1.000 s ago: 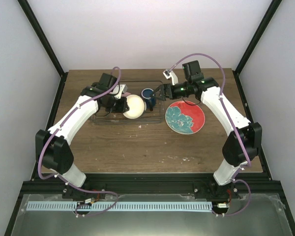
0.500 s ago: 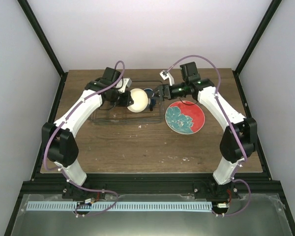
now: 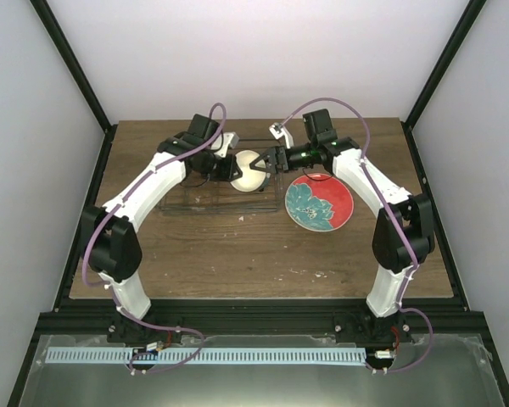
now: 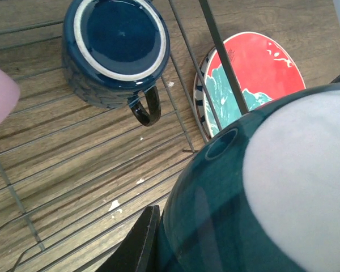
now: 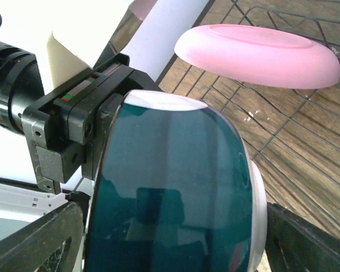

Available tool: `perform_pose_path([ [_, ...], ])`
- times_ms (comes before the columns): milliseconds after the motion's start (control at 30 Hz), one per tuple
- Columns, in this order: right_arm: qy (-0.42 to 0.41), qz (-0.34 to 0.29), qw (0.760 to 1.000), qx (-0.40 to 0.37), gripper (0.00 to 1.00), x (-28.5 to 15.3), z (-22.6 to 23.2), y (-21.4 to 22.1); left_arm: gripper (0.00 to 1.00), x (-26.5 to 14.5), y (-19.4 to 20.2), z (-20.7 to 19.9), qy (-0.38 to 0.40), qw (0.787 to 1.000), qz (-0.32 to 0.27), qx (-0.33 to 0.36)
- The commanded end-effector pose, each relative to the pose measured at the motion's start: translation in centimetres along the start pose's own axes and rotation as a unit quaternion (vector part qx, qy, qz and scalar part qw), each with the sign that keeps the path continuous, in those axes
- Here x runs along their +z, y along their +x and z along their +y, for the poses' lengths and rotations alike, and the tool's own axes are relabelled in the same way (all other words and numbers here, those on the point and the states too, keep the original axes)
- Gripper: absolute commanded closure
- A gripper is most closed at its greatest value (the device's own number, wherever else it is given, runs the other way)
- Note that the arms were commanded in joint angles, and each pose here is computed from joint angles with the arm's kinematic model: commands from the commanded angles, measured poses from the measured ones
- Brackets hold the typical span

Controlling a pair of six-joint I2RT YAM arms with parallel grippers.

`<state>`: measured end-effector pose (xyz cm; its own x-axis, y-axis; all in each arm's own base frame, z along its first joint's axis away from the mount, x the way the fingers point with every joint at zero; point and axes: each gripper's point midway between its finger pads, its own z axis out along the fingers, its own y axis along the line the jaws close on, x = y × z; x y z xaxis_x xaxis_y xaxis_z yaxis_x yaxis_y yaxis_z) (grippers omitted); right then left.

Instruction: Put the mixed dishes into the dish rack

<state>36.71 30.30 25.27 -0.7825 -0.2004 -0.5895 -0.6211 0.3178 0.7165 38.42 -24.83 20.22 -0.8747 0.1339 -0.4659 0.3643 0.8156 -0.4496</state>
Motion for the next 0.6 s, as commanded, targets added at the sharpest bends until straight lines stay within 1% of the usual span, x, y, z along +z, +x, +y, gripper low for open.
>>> perform_pose_path([
  [0,-0.036,-0.010,0.999,-0.020,0.17,0.4,1.7,-1.1,1.00,-0.7,-2.6,-2.2,0.037,0.998,-0.039,0.017],
  [67,-0.040,-0.010,0.999,-0.021,0.20,0.4,1.9,-1.1,1.00,-0.5,-2.7,-2.2,0.036,0.998,-0.040,0.018],
  [133,-0.042,-0.009,0.999,-0.019,0.21,0.4,1.9,-1.1,1.00,-0.5,-3.0,-2.1,0.035,0.998,-0.042,0.020],
  [500,-0.047,-0.002,0.999,-0.011,0.23,0.8,1.5,-1.1,1.00,0.1,-4.4,-1.9,0.035,0.997,-0.058,0.024],
  [567,-0.049,-0.001,0.999,-0.010,0.27,0.8,1.5,-1.1,1.00,0.2,-4.6,-1.9,0.036,0.997,-0.061,0.025],
])
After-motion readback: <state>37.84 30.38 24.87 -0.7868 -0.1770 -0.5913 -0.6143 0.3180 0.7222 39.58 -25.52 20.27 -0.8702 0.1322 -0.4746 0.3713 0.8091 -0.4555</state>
